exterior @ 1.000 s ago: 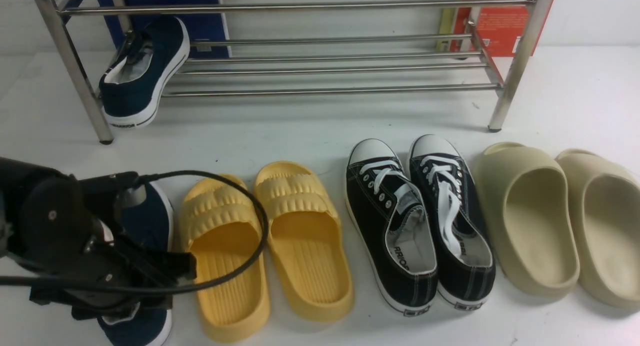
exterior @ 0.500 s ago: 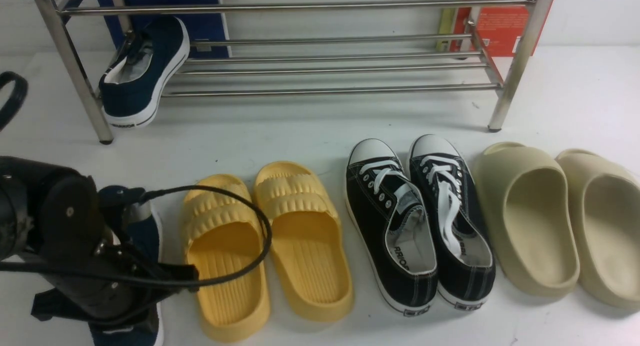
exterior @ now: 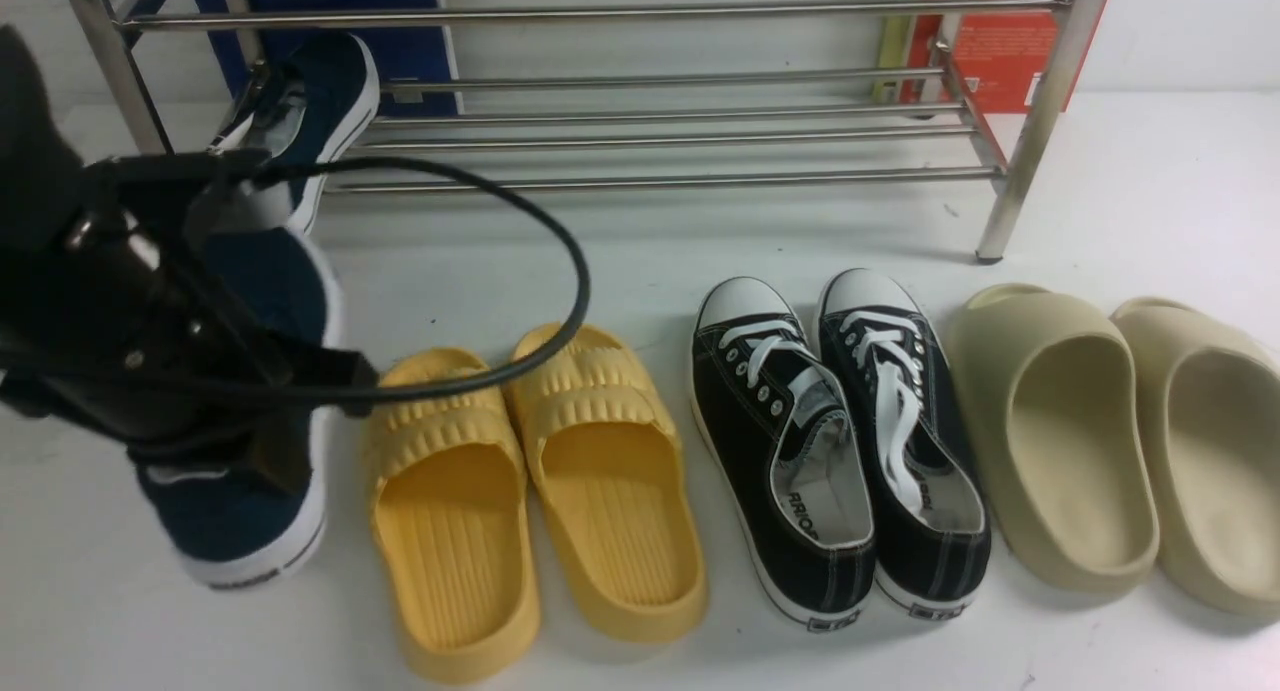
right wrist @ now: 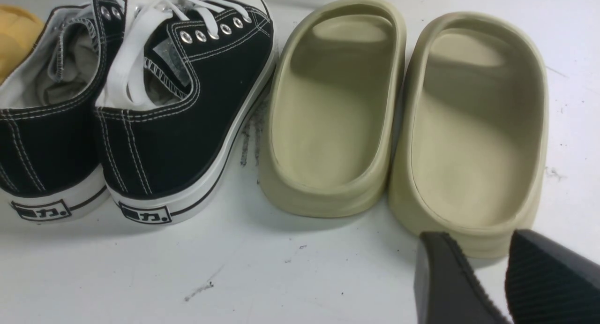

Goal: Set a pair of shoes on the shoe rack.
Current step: Use the left arm to put a shoe into the shoe rack

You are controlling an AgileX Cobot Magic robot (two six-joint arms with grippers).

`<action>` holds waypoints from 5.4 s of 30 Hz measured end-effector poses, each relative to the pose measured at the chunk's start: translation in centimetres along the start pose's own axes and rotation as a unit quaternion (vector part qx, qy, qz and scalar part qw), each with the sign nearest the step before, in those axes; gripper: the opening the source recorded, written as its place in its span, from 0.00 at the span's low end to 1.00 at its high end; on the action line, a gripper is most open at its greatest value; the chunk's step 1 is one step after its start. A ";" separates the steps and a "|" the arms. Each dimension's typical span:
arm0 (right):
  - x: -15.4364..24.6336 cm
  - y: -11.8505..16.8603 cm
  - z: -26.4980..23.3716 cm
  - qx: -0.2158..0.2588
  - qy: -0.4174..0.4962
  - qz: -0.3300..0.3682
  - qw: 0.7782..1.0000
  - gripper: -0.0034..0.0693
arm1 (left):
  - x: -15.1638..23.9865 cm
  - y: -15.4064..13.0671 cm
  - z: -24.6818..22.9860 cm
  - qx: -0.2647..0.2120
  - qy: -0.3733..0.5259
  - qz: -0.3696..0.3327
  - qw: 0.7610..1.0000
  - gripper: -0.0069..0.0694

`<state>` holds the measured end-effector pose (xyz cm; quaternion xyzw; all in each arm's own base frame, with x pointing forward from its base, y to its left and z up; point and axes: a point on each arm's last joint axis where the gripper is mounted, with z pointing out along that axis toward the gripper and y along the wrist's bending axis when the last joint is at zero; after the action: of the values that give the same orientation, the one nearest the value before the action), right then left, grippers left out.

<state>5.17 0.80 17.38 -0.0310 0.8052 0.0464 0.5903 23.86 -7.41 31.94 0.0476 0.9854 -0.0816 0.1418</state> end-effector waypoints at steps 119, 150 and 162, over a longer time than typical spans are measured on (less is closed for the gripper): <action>0.0 0.0 0.0 0.000 0.000 0.000 1.000 0.38 | -23.0 0.0 5.4 -0.042 -0.167 0.089 0.981 0.45; 0.0 0.0 0.0 0.000 0.000 0.000 1.000 0.38 | -14.3 1.6 10.4 -0.024 -0.151 -0.002 0.988 0.07; 0.0 0.0 0.0 0.000 0.000 0.000 1.000 0.38 | -16.2 1.6 10.5 -0.030 -0.254 0.024 0.966 0.07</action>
<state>5.17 0.80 17.38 -0.0308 0.8052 0.0466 0.5903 42.40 -8.79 26.39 0.0446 0.9177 -0.0576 0.3906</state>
